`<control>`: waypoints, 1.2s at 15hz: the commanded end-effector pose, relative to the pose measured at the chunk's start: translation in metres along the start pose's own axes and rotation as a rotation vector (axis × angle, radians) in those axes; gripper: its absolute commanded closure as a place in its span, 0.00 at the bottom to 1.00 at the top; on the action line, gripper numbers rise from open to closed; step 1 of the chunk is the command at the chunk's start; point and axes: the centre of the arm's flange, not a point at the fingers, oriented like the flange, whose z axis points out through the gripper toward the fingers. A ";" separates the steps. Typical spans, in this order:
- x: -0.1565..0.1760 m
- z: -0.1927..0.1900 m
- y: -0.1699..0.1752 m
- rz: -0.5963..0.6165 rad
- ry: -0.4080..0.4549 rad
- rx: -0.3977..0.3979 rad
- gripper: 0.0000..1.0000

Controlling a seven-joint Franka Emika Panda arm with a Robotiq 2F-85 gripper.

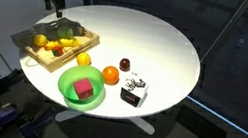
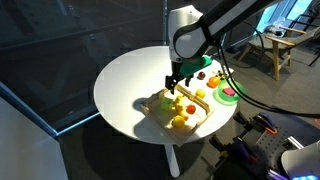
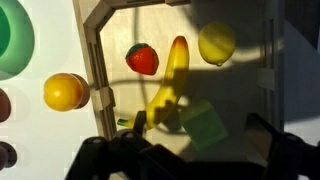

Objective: Remove the light green block from the stack in the green bowl and move it into the wooden tray

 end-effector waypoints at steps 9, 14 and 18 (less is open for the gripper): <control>-0.052 -0.074 0.033 -0.015 0.176 -0.028 0.00; -0.068 -0.092 0.036 -0.006 0.220 0.010 0.00; -0.085 -0.105 0.037 -0.004 0.193 0.032 0.00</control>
